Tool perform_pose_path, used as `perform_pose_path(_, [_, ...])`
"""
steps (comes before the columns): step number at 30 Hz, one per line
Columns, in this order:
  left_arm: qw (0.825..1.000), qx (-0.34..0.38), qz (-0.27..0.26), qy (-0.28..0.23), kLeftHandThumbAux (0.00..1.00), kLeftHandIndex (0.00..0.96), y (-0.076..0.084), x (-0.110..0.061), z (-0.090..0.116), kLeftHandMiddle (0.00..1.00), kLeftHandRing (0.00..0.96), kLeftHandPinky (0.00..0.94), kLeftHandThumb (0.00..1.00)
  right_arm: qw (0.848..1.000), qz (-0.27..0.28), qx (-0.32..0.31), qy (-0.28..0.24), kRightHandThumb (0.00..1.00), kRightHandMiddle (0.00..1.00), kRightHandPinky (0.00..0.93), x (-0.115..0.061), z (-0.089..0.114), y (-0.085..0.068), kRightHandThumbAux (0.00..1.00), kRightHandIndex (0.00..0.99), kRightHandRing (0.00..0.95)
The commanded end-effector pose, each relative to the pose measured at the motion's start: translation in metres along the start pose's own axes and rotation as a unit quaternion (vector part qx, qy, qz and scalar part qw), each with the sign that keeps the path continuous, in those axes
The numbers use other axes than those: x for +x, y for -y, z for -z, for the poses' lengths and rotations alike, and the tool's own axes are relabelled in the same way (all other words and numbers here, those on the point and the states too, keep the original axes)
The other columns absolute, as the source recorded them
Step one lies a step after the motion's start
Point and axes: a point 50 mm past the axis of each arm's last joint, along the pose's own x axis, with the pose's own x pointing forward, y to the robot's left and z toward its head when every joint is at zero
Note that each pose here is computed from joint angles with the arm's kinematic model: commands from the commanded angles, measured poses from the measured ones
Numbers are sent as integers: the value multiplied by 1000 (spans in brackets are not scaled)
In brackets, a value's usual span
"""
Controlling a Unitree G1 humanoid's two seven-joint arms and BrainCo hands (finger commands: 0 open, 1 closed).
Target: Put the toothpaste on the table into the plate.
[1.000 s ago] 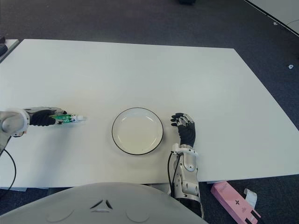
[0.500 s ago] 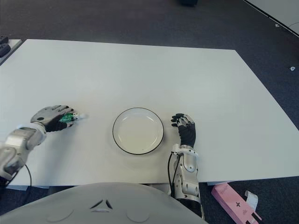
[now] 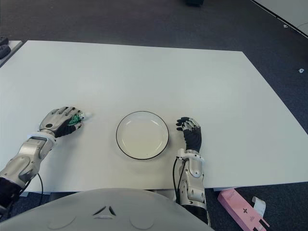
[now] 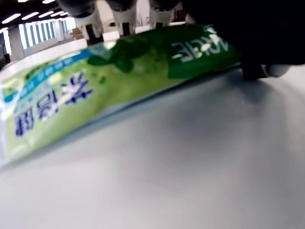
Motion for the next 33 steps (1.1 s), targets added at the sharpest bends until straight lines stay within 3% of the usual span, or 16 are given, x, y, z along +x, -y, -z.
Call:
perform_pose_path(1, [997,8,64,28,130,0,35,-3,-18,14,0,1,465,999,10,2,-46,706,502,500,-7,16,1,718,430,485])
perform_pose_path(25, [996,53,49,45,140,0,32,7,-18,41,1,39,416,999,11,8,-39,707,500,502,-8,15,3,721,430,491])
perform_pose_path(29, [998,33,51,31,217,0,28,8,-16,108,92,179,511,999,13,11,-40,707,500,505,-7,15,3,722,429,494])
perform_pose_path(33, [999,7,49,14,270,82,26,7,-14,177,169,280,617,999,14,12,-40,707,498,506,-7,15,3,722,429,495])
